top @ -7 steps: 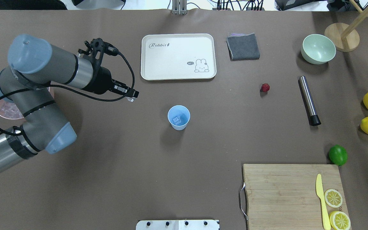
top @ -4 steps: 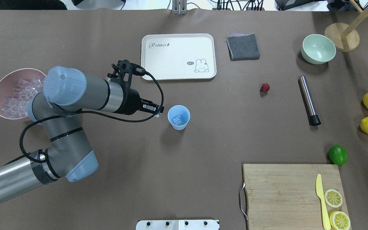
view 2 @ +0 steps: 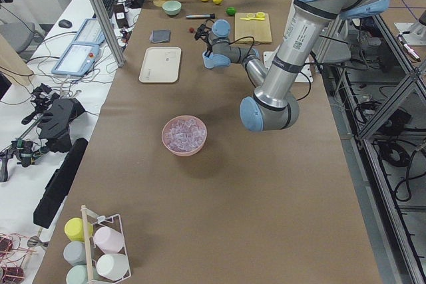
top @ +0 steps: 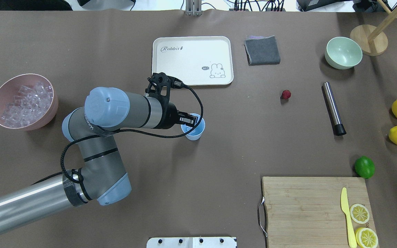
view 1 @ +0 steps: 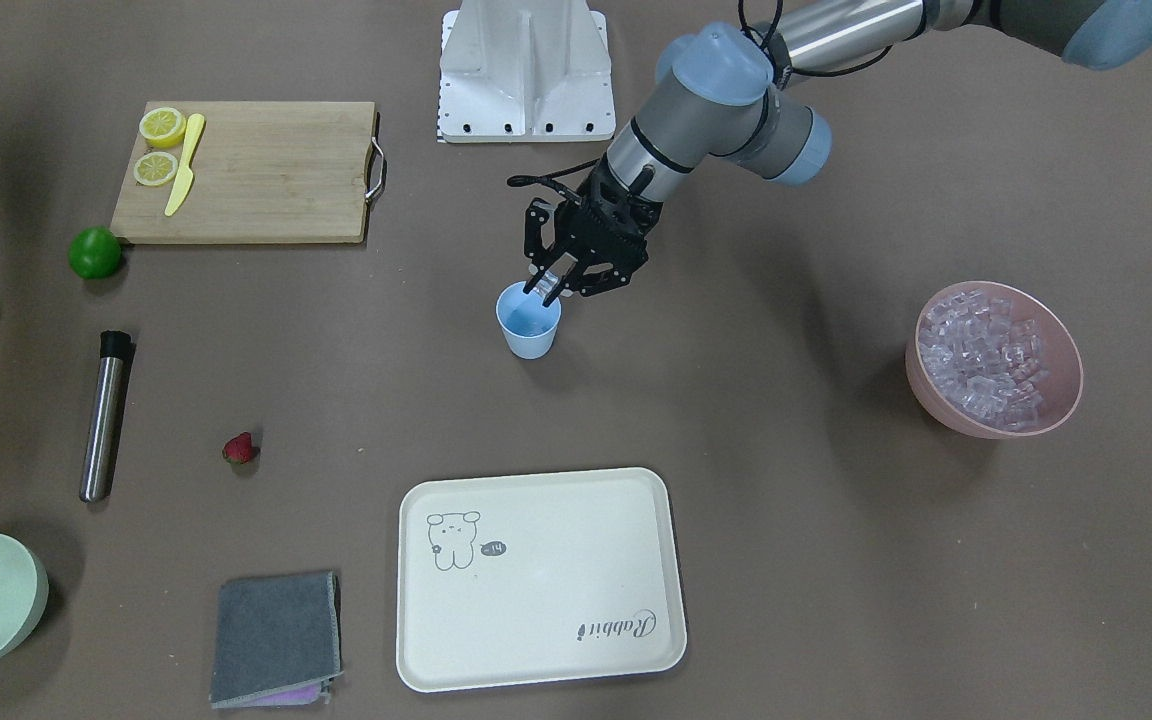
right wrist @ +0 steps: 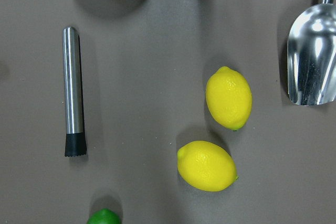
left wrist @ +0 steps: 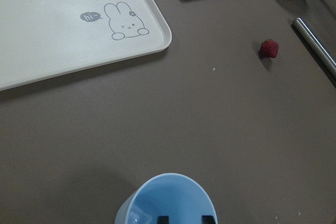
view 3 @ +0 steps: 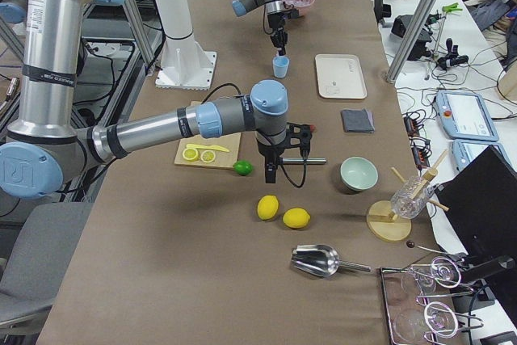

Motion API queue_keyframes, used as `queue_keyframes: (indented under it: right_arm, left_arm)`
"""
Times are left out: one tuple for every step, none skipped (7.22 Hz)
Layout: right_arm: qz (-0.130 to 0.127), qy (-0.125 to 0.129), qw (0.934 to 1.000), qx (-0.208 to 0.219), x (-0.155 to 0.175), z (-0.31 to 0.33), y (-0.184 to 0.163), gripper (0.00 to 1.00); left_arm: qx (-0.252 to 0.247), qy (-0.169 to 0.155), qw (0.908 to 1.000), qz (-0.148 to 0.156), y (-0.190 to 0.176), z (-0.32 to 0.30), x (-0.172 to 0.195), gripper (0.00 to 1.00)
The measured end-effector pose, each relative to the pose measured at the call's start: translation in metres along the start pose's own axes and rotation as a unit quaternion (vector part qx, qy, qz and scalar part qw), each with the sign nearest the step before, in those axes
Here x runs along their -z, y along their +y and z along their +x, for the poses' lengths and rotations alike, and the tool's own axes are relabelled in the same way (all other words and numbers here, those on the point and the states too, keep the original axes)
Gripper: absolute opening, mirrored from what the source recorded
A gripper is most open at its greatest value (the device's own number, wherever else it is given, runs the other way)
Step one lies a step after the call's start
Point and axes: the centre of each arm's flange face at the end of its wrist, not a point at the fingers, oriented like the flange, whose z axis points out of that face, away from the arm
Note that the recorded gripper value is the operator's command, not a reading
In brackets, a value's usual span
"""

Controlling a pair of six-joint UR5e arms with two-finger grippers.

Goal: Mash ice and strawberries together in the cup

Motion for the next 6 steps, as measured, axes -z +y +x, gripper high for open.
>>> queue_keyframes:
  right_arm:
    - [0.001,0.0,1.0,0.001,0.0008,-0.0009,-0.0003,1.0]
    - [0.002,-0.001,1.0,0.002,0.0016,-0.002,-0.0013,1.0]
    - [0.003,-0.001,1.0,0.003,0.0026,-0.0034,-0.0026,1.0]
    - [0.004,-0.001,1.0,0.004,0.003,-0.0041,-0.0032,1.0]
    - [0.004,-0.001,1.0,0.004,0.0031,-0.0042,-0.0033,1.0]
    - [0.004,-0.001,1.0,0.004,0.0034,-0.0044,-0.0029,1.0]
  left_arm:
    - [0.0,-0.001,1.0,0.001,-0.0016,0.0009,-0.0037,0.0]
    - [0.001,-0.001,1.0,0.002,-0.0019,0.0017,-0.0045,0.0]
    - [0.002,0.001,1.0,0.002,-0.0012,0.0013,-0.004,0.78]
    - [0.002,0.001,1.0,0.002,-0.0003,0.0001,-0.0042,0.93]
    - [0.002,0.0,1.0,0.002,0.0005,-0.0013,-0.0046,0.96]
    - [0.0,-0.001,1.0,0.001,0.0008,-0.0021,-0.0047,0.96]
